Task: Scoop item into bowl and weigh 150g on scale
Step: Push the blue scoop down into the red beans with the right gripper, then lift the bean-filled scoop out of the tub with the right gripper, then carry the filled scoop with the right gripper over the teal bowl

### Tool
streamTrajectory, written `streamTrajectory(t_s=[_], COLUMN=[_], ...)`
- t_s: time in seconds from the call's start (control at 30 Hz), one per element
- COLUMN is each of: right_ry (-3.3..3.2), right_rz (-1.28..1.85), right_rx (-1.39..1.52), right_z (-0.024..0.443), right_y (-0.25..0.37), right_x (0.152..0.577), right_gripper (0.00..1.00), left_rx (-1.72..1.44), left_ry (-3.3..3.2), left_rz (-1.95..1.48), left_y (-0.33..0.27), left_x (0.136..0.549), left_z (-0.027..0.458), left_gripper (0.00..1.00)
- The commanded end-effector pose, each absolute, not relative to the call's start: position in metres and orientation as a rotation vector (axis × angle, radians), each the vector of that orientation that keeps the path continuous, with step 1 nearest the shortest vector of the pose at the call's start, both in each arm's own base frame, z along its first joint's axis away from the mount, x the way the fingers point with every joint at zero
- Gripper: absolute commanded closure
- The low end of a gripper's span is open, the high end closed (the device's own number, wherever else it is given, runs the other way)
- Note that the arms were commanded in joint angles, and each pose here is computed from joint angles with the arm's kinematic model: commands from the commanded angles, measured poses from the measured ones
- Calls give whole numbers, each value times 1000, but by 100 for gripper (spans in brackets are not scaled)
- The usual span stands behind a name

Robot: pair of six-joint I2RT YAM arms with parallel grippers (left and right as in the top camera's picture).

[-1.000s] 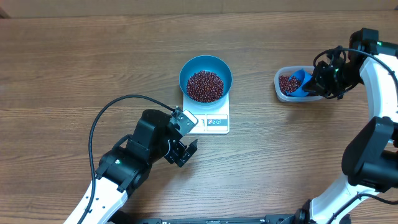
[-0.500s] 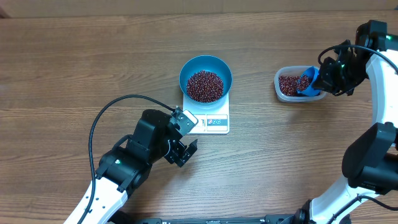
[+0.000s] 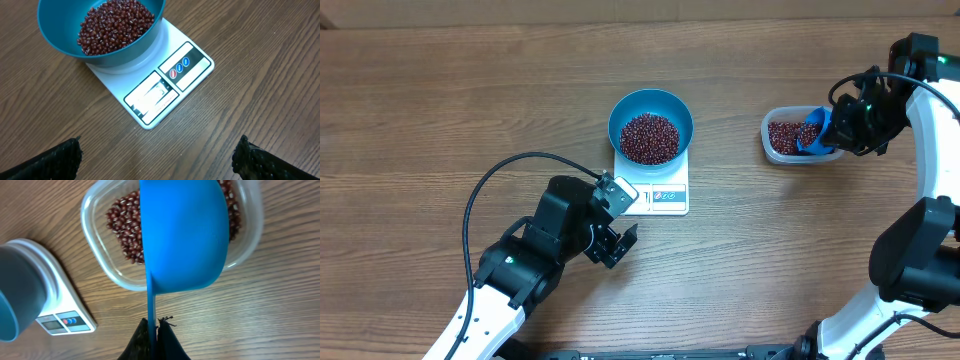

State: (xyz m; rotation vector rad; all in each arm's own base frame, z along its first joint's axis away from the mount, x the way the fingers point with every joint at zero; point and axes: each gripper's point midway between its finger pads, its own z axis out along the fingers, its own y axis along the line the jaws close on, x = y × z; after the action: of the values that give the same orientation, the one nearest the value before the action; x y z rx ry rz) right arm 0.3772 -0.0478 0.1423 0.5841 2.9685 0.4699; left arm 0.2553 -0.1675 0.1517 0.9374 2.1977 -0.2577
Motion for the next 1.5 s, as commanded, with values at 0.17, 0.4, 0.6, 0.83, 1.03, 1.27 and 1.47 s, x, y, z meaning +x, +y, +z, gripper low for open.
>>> streamTrajectory(t_s=[0.17, 0.4, 0.6, 0.83, 1.03, 1.27, 1.47], right_ry=[2834, 2709, 2572, 2542, 2515, 2523, 2631], right_rz=[720, 977, 1214, 1291, 1341, 1300, 1104], right_rx=[488, 473, 368, 229, 96, -82, -90], right_z=[179, 198, 222, 230, 242, 266, 269], right_y=[-29, -27, -20, -5, 25, 69, 99], right_x=[387, 389, 385, 376, 379, 386, 395], right_gripper=[96, 96, 96, 96, 96, 96, 96], left_rx=[945, 945, 945, 945, 945, 945, 945], left_ry=[2202, 2202, 2202, 2202, 2202, 2202, 2202], left_rz=[-273, -274, -273, -273, -274, -273, -273], left_y=[-168, -168, -168, -168, -168, -168, -168], left_x=[255, 255, 255, 255, 255, 255, 255], left_z=[149, 149, 149, 149, 149, 149, 149], left_gripper=[1, 0, 0, 0, 0, 0, 0])
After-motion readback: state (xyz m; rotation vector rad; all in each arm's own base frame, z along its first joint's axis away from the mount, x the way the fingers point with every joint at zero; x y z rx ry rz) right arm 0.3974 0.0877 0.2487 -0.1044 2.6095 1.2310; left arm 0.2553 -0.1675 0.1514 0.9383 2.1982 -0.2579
